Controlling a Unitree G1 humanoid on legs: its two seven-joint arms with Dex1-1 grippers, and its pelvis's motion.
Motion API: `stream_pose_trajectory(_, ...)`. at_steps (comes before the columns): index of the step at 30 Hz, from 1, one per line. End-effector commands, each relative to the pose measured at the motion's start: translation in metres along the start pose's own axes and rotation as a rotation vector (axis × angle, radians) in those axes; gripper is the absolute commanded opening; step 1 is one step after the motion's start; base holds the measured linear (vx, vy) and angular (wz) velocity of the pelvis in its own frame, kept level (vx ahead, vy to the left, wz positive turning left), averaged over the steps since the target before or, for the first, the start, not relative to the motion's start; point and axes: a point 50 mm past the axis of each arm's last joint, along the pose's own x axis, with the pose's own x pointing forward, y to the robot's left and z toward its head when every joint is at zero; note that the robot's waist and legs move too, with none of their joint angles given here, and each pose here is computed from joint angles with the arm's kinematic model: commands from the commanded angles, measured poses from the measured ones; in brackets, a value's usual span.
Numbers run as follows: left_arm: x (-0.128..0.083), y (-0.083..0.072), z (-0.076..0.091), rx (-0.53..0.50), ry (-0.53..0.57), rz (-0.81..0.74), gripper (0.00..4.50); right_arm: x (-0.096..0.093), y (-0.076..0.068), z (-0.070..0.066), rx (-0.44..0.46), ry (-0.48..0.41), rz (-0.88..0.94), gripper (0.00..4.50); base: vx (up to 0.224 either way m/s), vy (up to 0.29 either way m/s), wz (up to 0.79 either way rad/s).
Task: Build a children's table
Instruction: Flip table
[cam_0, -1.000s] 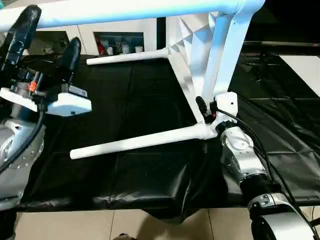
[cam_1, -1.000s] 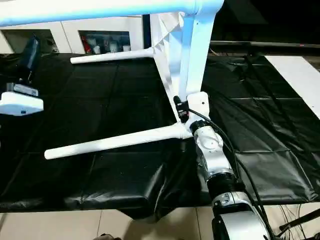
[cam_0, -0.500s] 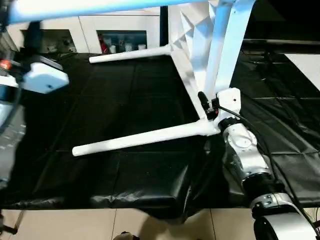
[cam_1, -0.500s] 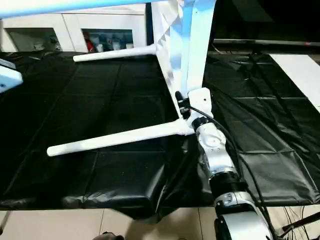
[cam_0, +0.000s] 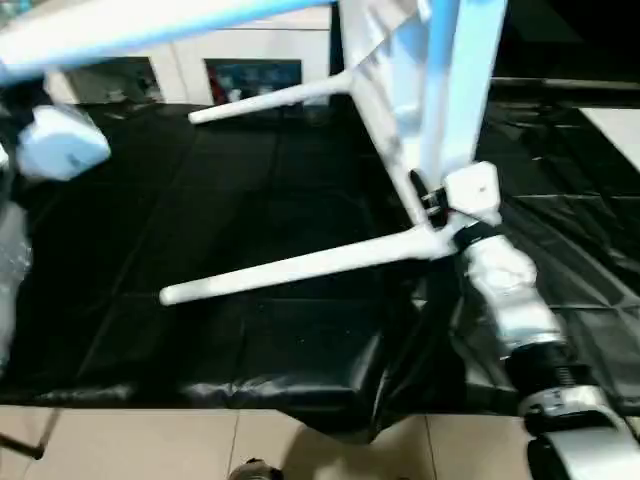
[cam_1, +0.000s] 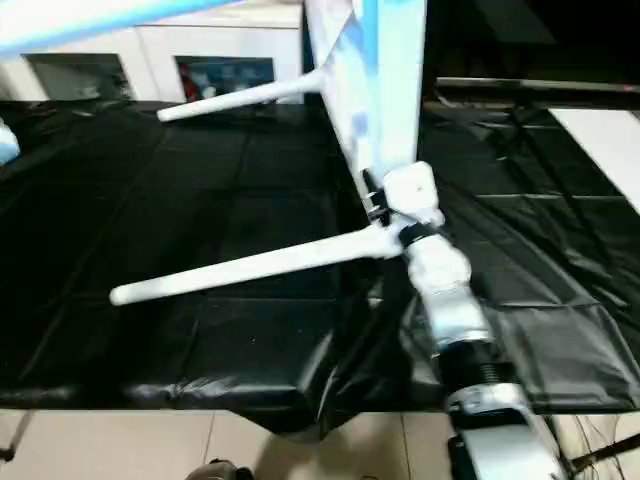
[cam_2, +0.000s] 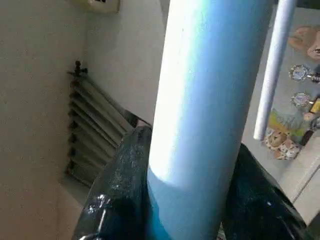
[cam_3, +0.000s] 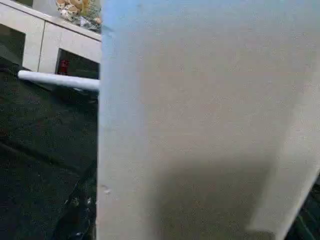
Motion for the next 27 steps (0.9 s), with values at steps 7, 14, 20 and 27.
stream_pose_trajectory(7,-0.014,-0.019,0.007,-0.159,0.057,-0.06,1.59,0.027,-0.043,0.087,-0.232,-0.253,-0.039,1.93,0.0,0.0,0.0)
stream_pose_trajectory(14,-0.025,-0.029,0.0,-0.287,0.193,-0.046,1.54,0.045,-0.066,0.142,-0.437,-0.299,0.099,1.93,0.0,0.0,0.0)
stream_pose_trajectory(20,-0.03,-0.035,0.002,-0.38,0.248,-0.056,1.48,0.051,-0.085,0.174,-0.582,-0.303,0.15,1.93,0.0,0.0,0.0)
stream_pose_trajectory(27,-0.033,-0.047,0.01,-0.483,0.283,-0.124,1.45,0.054,-0.1,0.207,-0.746,-0.286,0.21,1.93,0.0,0.0,0.0)
